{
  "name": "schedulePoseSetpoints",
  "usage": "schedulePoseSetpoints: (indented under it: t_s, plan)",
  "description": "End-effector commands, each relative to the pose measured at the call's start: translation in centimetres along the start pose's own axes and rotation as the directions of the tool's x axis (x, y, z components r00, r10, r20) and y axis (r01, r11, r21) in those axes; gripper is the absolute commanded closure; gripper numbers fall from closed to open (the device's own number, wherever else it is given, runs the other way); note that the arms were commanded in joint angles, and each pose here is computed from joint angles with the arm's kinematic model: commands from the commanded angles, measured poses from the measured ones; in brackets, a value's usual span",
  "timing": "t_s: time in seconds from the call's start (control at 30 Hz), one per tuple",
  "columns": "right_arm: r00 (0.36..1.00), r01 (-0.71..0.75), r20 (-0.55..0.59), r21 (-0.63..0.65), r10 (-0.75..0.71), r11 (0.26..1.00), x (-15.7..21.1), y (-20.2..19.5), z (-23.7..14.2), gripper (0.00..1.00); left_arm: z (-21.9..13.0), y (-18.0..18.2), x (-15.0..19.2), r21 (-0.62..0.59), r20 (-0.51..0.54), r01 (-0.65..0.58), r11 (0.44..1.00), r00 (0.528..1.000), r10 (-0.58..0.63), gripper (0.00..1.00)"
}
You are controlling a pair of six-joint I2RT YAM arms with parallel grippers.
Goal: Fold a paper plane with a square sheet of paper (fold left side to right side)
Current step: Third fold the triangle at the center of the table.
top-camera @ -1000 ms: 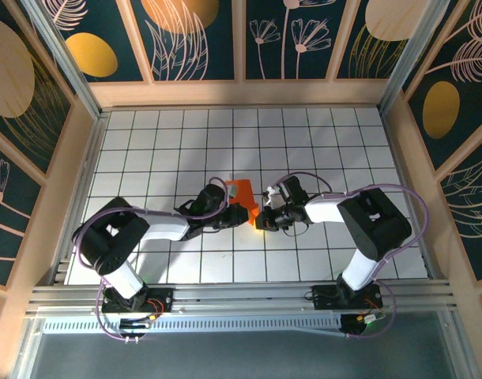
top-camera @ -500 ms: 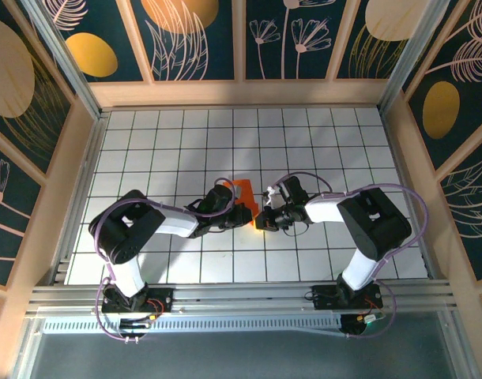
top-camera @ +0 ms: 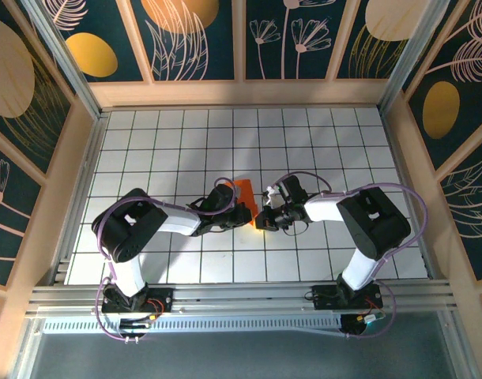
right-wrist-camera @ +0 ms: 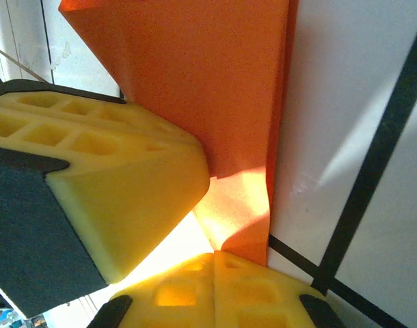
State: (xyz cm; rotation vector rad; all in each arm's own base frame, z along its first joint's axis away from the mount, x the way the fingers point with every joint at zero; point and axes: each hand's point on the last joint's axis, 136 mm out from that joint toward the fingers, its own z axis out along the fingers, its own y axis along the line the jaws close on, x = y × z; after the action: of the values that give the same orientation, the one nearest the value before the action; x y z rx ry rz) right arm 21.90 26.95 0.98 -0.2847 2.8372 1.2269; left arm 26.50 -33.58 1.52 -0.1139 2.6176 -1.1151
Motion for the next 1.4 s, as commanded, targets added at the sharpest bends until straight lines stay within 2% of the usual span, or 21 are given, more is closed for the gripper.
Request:
schedulePoseSetpoints:
  t_s: [0.0,0.5,0.7,0.9,1.03,1.23,1.37]
  plan:
    - [0.984,-0.101,-0.113,0.288,0.139,0.952,5.3,-7.8,0.8,1.00,0.2,3.4,-0.3,-0.106,0.021,0.055,0.993,0.998,-0.053,0.98]
    - [0.983,-0.104,-0.115,0.286,0.142,0.953,5.4,-7.7,0.8,1.00,-3.2,10.1,-5.0,-0.188,0.137,0.152,0.970,0.982,-0.127,0.98]
    - [0.983,-0.102,-0.116,0.284,0.139,0.953,5.4,-7.7,0.8,1.00,-4.6,11.1,-6.6,-0.193,0.182,0.164,0.967,0.975,-0.129,0.99]
    - [0.985,-0.102,-0.106,0.273,0.135,0.957,5.1,-7.3,0.8,1.00,-8.1,7.6,-8.5,-0.158,0.252,0.090,0.983,0.967,-0.048,0.99]
    - [0.986,-0.102,-0.102,0.268,0.133,0.958,4.8,-7.2,0.9,1.00,-9.5,4.5,-7.9,-0.074,0.248,0.030,0.997,0.969,-0.010,0.99]
    - [0.986,-0.105,-0.097,0.270,0.135,0.957,4.8,-7.2,0.8,1.00,-7.2,-0.8,-4.4,0.089,0.137,-0.056,0.994,0.990,0.043,1.00]
    - [0.986,-0.106,-0.098,0.271,0.137,0.957,4.9,-7.3,0.9,1.00,-4.9,-2.1,-3.2,0.101,0.077,-0.079,0.992,0.994,0.072,1.00]
